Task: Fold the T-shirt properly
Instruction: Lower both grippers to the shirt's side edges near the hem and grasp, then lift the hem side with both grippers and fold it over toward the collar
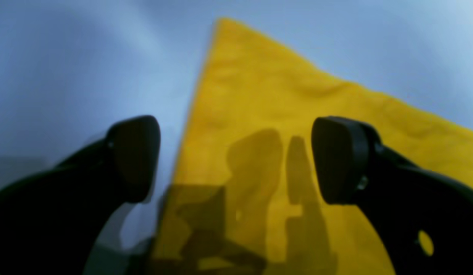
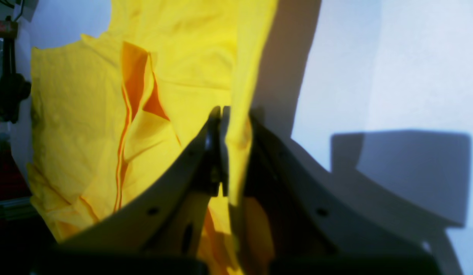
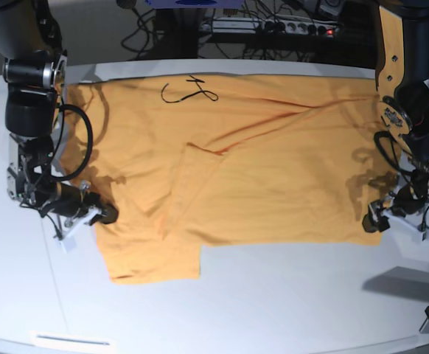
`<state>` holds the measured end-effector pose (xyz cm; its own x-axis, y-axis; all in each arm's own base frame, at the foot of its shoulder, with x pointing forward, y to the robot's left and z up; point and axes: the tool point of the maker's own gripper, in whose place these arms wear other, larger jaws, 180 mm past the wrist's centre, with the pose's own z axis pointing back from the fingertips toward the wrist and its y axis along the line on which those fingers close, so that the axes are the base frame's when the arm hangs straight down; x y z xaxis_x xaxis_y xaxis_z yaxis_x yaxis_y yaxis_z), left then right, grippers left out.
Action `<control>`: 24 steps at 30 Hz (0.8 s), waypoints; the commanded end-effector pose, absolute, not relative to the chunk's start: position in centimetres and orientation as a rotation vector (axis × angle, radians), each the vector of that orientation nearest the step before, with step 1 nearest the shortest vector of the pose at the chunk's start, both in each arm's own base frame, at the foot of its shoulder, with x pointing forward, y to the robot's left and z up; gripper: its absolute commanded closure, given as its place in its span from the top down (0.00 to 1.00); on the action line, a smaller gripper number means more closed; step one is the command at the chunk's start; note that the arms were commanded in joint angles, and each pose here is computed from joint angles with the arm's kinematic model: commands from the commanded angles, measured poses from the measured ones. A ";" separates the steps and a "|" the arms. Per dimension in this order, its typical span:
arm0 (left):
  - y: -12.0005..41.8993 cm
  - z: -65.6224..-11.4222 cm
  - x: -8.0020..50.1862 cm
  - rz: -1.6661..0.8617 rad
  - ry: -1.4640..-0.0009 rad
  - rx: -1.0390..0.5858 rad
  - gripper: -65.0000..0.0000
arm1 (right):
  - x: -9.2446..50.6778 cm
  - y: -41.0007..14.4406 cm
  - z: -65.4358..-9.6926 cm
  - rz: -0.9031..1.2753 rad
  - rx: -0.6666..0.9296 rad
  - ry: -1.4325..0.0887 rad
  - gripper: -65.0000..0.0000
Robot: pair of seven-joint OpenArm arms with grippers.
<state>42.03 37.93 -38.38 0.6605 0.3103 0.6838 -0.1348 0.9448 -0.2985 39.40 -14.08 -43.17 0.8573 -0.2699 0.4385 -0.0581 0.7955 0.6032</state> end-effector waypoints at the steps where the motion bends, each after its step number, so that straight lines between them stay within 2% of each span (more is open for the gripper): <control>1: 38.3 -37.8 42.2 0.248 -0.812 -0.227 0.94 | 36.4 -15.3 -46.0 -0.083 0.540 -0.379 0.00; 10: 37.3 -39.3 41.4 0.264 -0.765 -0.263 0.94 | 36.4 -15.3 -46.0 -0.080 0.539 -0.377 0.00; 14: 36.4 -40.8 40.2 0.254 -0.689 -0.277 0.94 | 36.4 -15.3 -46.0 -0.081 0.539 -0.380 0.00; 24: 34.4 -42.6 39.5 0.244 -0.648 -0.306 0.94 | 36.5 -15.3 -45.9 -0.080 0.539 -0.382 0.00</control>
